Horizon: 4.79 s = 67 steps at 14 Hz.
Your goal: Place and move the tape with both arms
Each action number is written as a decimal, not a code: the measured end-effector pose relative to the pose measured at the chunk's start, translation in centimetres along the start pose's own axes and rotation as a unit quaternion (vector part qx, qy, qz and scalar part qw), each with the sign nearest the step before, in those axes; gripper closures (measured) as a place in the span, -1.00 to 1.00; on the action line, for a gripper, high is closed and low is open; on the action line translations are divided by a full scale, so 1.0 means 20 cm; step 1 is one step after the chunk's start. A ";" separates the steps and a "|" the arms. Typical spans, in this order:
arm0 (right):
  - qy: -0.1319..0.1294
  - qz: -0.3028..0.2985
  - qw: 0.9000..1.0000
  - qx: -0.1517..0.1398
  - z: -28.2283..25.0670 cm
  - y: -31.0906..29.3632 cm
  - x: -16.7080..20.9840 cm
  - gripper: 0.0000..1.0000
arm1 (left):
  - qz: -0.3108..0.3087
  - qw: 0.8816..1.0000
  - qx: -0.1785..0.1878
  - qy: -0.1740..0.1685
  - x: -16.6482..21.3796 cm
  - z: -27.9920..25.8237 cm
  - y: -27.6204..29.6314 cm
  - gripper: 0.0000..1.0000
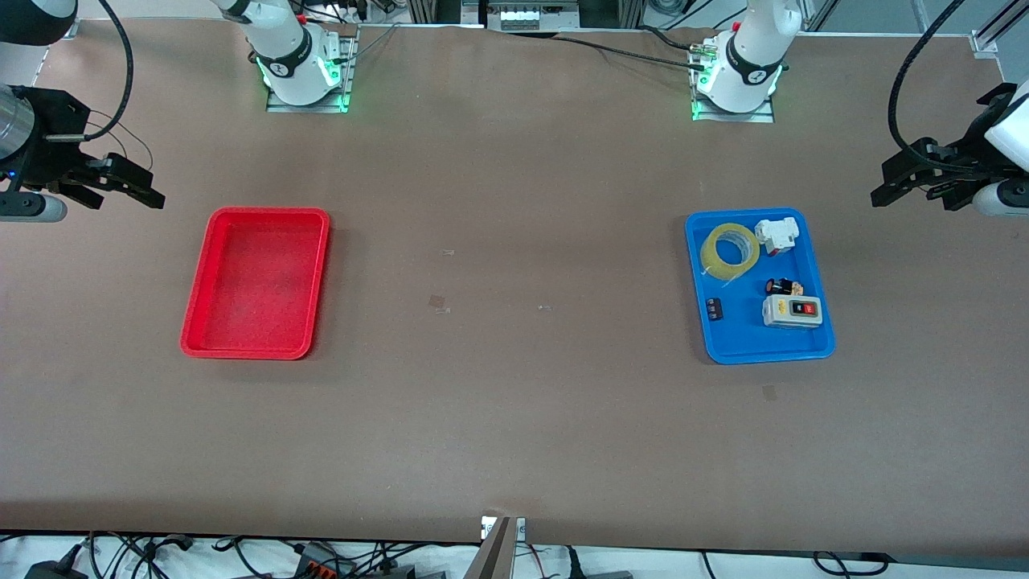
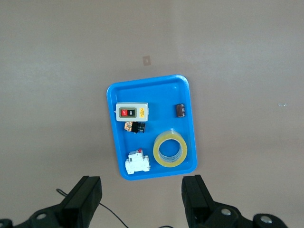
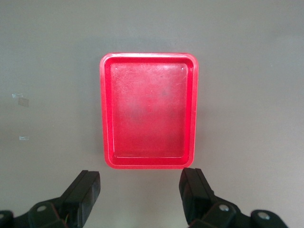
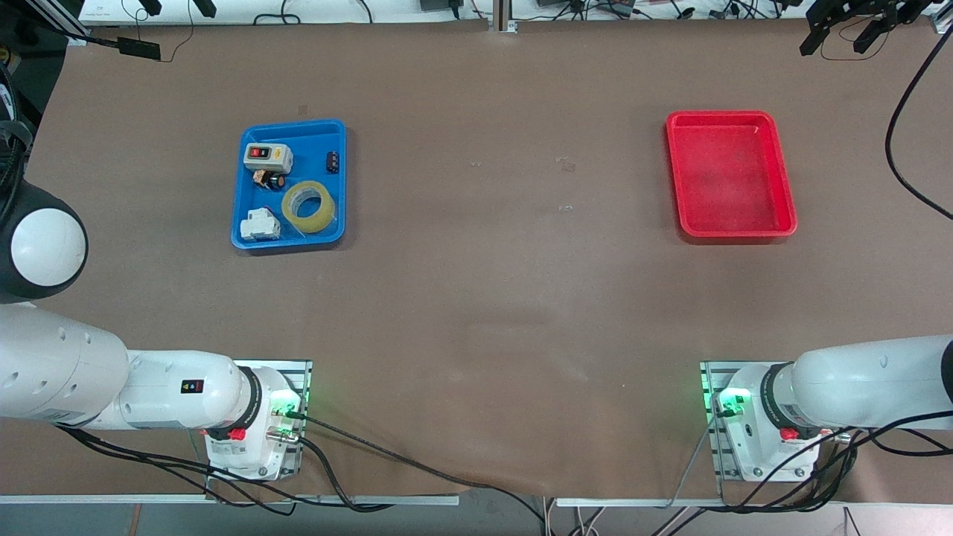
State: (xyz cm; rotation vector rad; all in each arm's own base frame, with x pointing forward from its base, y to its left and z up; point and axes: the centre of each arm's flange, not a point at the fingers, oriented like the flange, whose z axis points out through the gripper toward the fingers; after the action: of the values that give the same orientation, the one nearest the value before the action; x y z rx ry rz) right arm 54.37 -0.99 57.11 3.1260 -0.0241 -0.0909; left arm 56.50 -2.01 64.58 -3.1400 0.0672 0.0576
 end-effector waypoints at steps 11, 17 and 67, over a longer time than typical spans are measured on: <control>0.001 -0.003 1.000 0.000 -0.01 -0.01 0.00 -1.00 | 0.002 1.000 -0.002 -0.012 0.04 0.06 0.01 -1.00; 0.000 -0.003 1.000 0.000 0.00 -0.01 0.00 -1.00 | 0.004 0.999 -0.004 -0.044 0.14 0.25 0.01 -1.00; -0.010 -0.003 1.000 -0.008 0.04 0.00 0.01 -1.00 | -0.177 0.980 -0.068 -0.064 -0.09 1.97 2.07 0.59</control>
State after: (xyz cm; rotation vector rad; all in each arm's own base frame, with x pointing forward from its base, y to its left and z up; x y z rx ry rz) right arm 54.60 -1.08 56.35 3.1091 -0.0132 -0.1226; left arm 51.46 -43.31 25.25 -3.2154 -0.5149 0.2732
